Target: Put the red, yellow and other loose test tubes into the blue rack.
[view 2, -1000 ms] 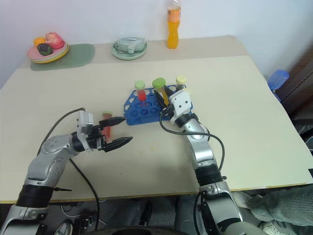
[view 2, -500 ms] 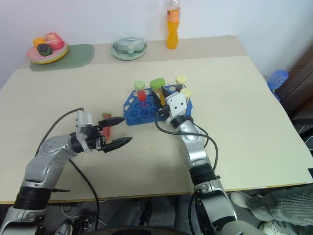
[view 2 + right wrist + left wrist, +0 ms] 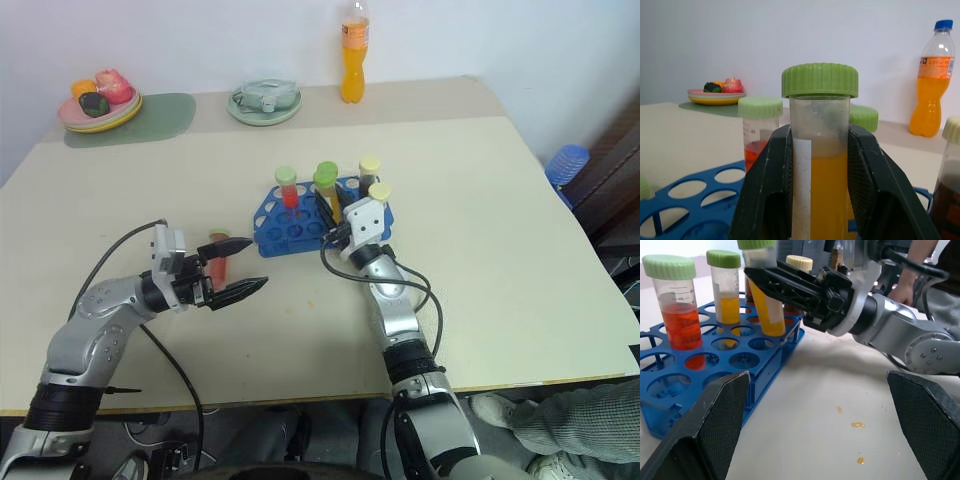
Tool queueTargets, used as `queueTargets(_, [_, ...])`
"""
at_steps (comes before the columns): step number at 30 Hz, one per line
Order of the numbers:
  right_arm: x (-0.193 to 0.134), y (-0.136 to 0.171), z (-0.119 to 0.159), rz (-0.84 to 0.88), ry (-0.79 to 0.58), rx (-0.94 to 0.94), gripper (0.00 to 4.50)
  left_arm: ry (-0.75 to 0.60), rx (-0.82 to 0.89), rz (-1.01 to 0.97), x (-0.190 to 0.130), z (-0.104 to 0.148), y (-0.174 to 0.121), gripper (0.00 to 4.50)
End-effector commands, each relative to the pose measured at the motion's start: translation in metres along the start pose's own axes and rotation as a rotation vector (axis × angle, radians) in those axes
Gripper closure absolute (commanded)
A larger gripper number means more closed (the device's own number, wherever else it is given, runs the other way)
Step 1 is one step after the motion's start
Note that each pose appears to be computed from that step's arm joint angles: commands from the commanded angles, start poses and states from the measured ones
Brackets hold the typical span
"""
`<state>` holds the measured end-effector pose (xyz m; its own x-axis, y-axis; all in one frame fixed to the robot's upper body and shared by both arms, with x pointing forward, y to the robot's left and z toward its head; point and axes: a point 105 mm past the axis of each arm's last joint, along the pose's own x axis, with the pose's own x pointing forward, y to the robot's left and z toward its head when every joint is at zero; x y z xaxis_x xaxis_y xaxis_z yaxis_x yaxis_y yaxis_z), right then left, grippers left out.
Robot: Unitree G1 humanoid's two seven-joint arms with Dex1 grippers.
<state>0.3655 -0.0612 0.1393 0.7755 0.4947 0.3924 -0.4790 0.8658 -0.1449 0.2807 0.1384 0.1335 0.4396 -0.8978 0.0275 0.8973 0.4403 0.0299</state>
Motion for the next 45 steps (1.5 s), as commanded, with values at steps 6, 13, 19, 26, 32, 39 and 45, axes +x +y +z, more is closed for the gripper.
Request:
queueTargets(6, [-0.005, 0.003, -0.004, 0.026, 0.019, -0.061, 0.06, -0.03, 0.025, 0.001, -0.003, 0.009, -0.002, 0.0])
queueTargets(13, [-0.011, 0.001, 0.002, 0.067, 0.017, -0.132, 0.06, -0.04, 0.018, 0.012, -0.003, 0.009, -0.002, 0.0])
queueTargets(19, [-0.043, -0.008, 0.01, 0.136, 0.081, -0.176, 0.06, -0.083, -0.009, 0.078, -0.007, 0.014, 0.004, 0.0])
queueTargets(26, [-0.086, -0.03, 0.027, 0.2, 0.181, -0.221, 0.06, -0.131, -0.058, 0.231, -0.011, 0.024, 0.014, 0.0])
queueTargets(32, [-0.107, -0.039, 0.062, 0.329, 0.221, -0.159, 0.06, -0.093, -0.098, 0.627, -0.023, 0.038, 0.047, 0.0])
queueTargets(39, [-0.108, -0.041, 0.094, 0.486, 0.24, -0.175, 0.06, 0.214, -0.414, 0.972, -0.037, 0.025, 0.075, 0.0])
queueTargets(45, [-0.111, -0.044, 0.091, 0.505, 0.27, -0.185, 0.06, 0.328, -0.603, 0.957, -0.024, 0.024, 0.08, 0.0])
